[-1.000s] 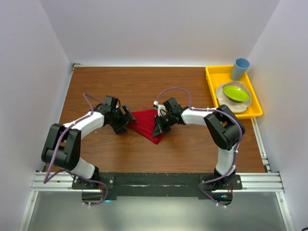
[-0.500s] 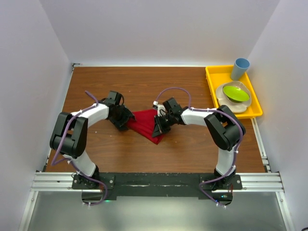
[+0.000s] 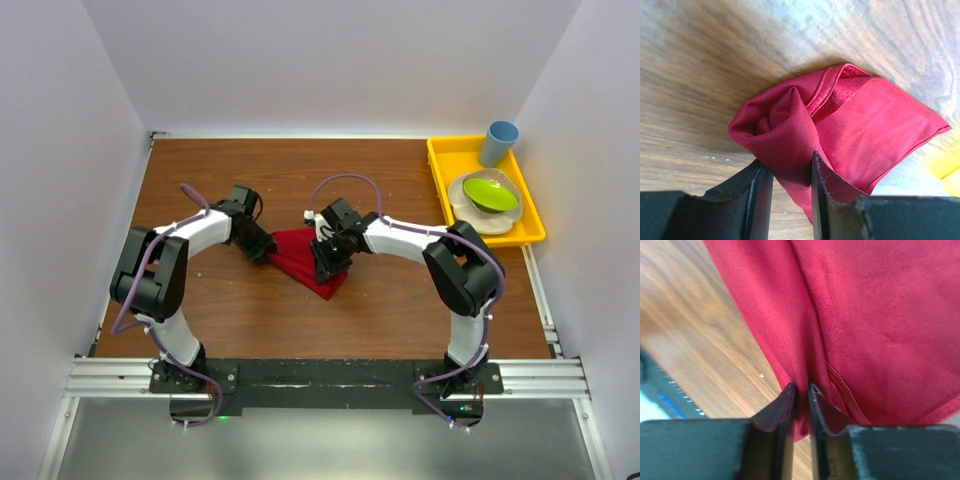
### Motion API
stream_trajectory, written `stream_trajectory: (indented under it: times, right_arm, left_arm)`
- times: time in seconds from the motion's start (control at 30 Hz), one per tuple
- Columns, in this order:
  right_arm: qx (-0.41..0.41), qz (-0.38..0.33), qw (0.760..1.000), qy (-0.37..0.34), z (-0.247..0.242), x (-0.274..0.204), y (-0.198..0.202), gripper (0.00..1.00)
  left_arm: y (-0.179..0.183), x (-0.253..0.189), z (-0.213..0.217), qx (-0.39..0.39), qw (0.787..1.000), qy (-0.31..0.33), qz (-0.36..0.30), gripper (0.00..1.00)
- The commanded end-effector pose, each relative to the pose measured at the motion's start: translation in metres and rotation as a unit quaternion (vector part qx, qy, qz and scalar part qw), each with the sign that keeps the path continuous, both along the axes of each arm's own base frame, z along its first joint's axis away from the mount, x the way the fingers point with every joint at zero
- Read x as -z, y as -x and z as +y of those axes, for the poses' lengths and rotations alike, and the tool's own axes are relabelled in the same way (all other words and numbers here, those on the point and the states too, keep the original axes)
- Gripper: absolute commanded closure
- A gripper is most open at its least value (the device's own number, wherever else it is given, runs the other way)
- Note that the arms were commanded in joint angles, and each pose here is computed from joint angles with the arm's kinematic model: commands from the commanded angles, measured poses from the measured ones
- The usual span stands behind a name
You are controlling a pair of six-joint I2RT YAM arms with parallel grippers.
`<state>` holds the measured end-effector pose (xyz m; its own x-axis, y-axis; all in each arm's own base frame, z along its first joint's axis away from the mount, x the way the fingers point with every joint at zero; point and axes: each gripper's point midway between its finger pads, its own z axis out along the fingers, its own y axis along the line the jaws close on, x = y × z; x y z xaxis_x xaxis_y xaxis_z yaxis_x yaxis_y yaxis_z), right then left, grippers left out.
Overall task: Fold the napkin, place the utensils inside, and roll it up
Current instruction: Roll the napkin with the utensil
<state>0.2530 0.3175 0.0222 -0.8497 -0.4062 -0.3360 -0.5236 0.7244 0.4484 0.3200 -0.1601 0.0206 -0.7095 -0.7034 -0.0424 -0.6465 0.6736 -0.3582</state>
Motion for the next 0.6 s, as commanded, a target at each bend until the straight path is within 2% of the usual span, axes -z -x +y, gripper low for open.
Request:
stream_trajectory:
  times: [0.0, 0.07, 0.2, 0.57]
  right_arm:
    - [-0.015, -0.074, 0.99, 0.116, -0.026, -0.015, -0.019, 0.63]
    - [-0.023, -0.101, 0.989, 0.104, -0.012, -0.036, -0.027, 0.52]
    - [-0.037, -0.141, 0.986, 0.078, 0.013, -0.061, -0.033, 0.4]
    - [-0.055, -0.144, 0.988, 0.008, 0.067, -0.048, -0.021, 0.36]
  left_arm:
    - [0.03, 0.005, 0.008, 0.013, 0.998, -0.043, 0.043, 1.0]
    - [0.035, 0.005, 0.007, 0.007, 0.997, -0.046, 0.06, 1.0]
    - [0.03, -0.002, 0.003, 0.004, 0.996, -0.054, 0.064, 1.0]
    - [0.033, -0.006, -0.004, -0.031, 0.995, -0.033, 0.086, 1.0]
